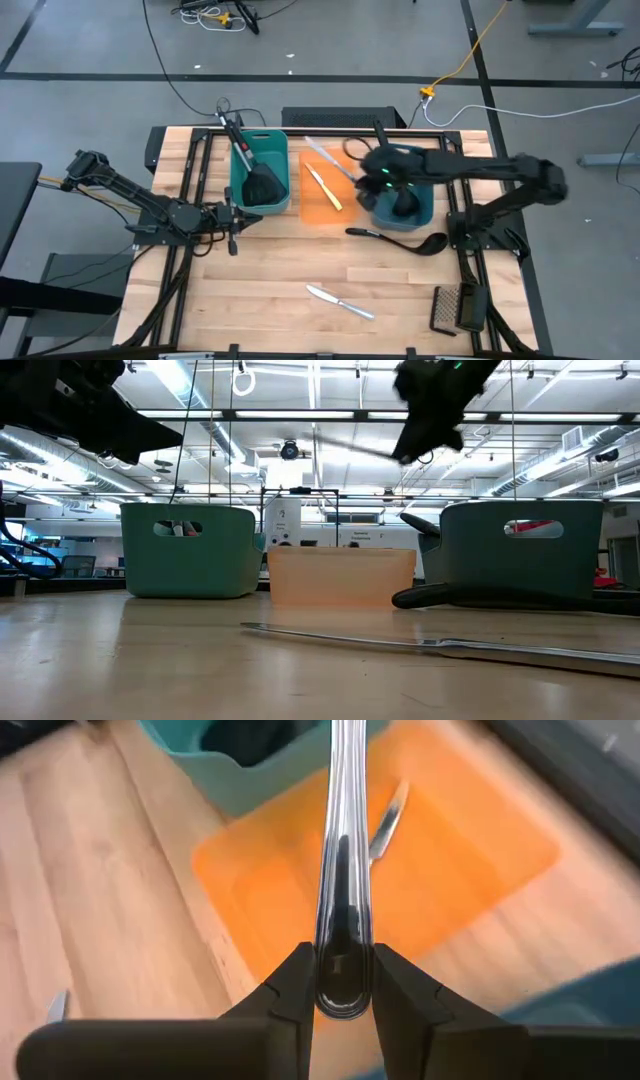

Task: Pick & Place Kitchen Items
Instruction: Put the top silver knife into the orange bin

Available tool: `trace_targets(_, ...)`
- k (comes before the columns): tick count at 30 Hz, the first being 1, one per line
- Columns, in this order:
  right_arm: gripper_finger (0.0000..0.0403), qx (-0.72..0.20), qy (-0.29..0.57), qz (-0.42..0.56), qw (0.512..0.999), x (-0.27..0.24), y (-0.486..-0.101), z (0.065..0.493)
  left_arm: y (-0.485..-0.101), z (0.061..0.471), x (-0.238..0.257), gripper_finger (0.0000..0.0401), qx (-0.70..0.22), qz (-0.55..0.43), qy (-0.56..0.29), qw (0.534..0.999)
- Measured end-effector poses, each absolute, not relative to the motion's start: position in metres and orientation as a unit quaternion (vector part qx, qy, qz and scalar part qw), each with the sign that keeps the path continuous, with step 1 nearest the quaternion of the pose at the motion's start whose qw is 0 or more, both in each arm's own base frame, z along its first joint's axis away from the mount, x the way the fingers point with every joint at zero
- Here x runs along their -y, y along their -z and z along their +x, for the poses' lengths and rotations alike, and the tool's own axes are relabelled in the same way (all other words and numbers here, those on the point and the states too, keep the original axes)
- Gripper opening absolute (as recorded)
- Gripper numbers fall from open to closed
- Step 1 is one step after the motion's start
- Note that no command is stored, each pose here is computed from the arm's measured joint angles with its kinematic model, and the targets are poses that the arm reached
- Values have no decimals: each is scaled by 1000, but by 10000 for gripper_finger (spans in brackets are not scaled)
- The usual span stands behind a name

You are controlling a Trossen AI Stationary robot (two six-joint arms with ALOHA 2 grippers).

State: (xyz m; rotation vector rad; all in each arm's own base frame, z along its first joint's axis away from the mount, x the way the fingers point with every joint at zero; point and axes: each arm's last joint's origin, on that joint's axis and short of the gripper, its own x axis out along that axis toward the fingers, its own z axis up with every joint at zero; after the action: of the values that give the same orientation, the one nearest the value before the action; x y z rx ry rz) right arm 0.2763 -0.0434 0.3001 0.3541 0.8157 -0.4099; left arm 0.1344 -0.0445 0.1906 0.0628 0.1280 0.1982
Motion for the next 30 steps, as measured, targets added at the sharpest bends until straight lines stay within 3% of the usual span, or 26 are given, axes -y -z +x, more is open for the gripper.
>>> trace_targets(9, 78, -426, 187, 269, 843, 82, -250, 335, -191, 134, 45, 15, -65, 42, -98, 992)
trace_targets(18, 78, -464, 231, 342, 784, 87, -212, 347, -191, 134, 45, 16, -64, 39, -98, 992)
trace_targets(30, 78, -463, 270, 367, 760, 93, -204, 346, -192, 135, 45, 16, -58, 41, -98, 993)
